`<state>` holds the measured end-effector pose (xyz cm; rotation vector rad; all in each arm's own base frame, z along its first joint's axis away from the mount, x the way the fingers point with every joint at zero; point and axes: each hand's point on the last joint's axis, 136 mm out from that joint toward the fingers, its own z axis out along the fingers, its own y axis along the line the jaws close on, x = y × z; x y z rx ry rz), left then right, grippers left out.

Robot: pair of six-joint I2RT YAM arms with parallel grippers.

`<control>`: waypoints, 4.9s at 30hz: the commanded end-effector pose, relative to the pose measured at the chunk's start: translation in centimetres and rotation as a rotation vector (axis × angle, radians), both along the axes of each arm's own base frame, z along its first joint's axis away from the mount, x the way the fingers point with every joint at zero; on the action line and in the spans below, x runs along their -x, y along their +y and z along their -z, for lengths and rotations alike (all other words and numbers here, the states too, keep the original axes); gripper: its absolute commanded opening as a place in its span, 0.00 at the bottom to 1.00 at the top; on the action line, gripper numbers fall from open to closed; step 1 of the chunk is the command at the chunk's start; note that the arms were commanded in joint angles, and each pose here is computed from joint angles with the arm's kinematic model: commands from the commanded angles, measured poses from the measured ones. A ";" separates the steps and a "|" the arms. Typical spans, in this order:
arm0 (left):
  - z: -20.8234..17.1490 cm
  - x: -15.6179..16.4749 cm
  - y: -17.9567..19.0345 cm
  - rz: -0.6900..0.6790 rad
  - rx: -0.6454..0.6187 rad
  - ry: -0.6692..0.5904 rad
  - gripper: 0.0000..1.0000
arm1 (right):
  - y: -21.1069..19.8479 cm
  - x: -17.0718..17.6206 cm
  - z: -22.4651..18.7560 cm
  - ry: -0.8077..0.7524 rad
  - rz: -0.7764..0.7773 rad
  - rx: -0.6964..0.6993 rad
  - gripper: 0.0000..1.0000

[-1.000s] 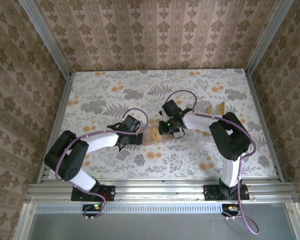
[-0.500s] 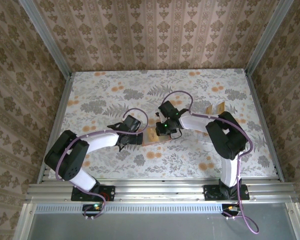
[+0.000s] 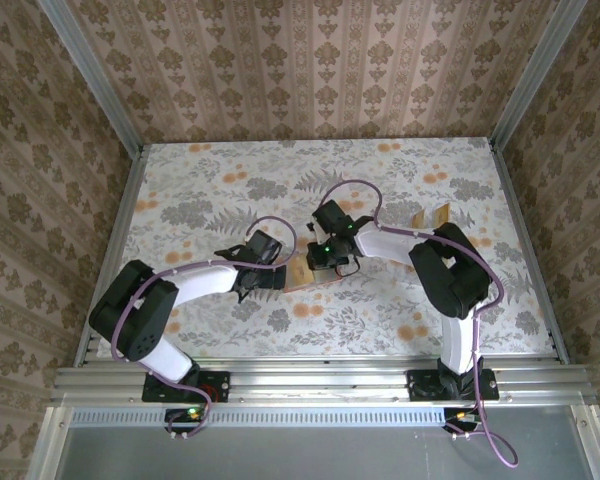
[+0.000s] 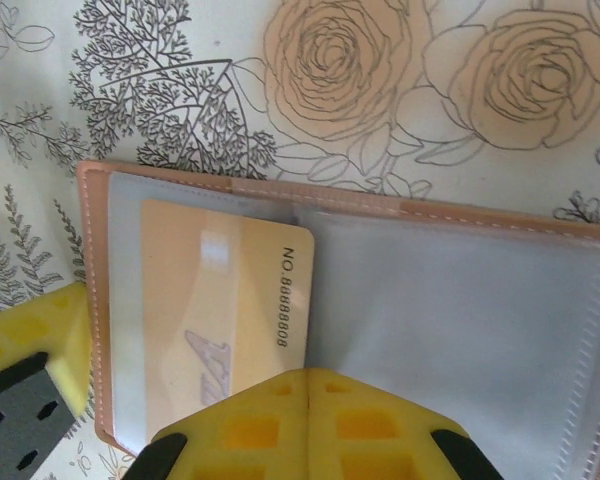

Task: Put the credit cards into the card holder
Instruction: Insert the credit card into the card slot, then flip over the card slot on the card holder.

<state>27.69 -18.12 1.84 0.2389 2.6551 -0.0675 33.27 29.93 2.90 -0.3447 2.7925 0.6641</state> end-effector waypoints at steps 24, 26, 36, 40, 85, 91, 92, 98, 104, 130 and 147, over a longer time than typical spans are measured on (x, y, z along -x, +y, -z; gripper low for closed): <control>-1.0 -0.2 0.7 0.004 -0.019 -0.010 0.99 | 2.0 0.3 -1.9 0.015 -0.010 -0.097 0.05; -1.6 -0.3 1.3 -0.012 -0.003 -0.021 0.99 | 1.6 0.2 -2.4 0.006 -0.003 -0.098 0.06; -1.5 0.1 2.7 -0.043 0.017 -0.018 1.00 | 0.8 0.8 -1.7 0.022 0.018 -0.096 0.06; -1.4 0.0 2.5 -0.044 0.024 -0.016 0.99 | 1.3 1.1 -0.9 0.047 0.022 -0.111 0.06; -4.8 0.7 -3.4 0.009 0.198 -0.078 1.00 | -1.6 -0.5 -0.1 0.066 0.016 -0.020 0.37; -4.7 0.8 -4.0 0.039 0.203 -0.073 1.00 | -1.0 -0.2 0.7 0.085 0.027 -0.032 0.36; -4.8 0.8 -4.2 0.048 0.202 -0.073 1.00 | -1.0 -0.2 0.6 0.085 0.030 -0.037 0.36; -5.1 0.8 -5.5 0.104 0.185 -0.083 1.00 | -0.3 -0.1 0.6 0.101 0.044 -0.078 0.36; -4.9 1.0 -6.8 0.151 0.161 -0.085 1.00 | 0.0 -0.2 0.3 0.101 0.049 -0.094 0.36; -4.3 0.9 -6.7 0.139 0.152 -0.084 1.00 | -2.8 -2.8 -0.7 0.009 0.027 0.066 0.36; -3.9 0.6 -7.6 0.173 0.141 -0.079 1.00 | -1.1 -1.3 1.2 0.062 0.011 0.036 0.36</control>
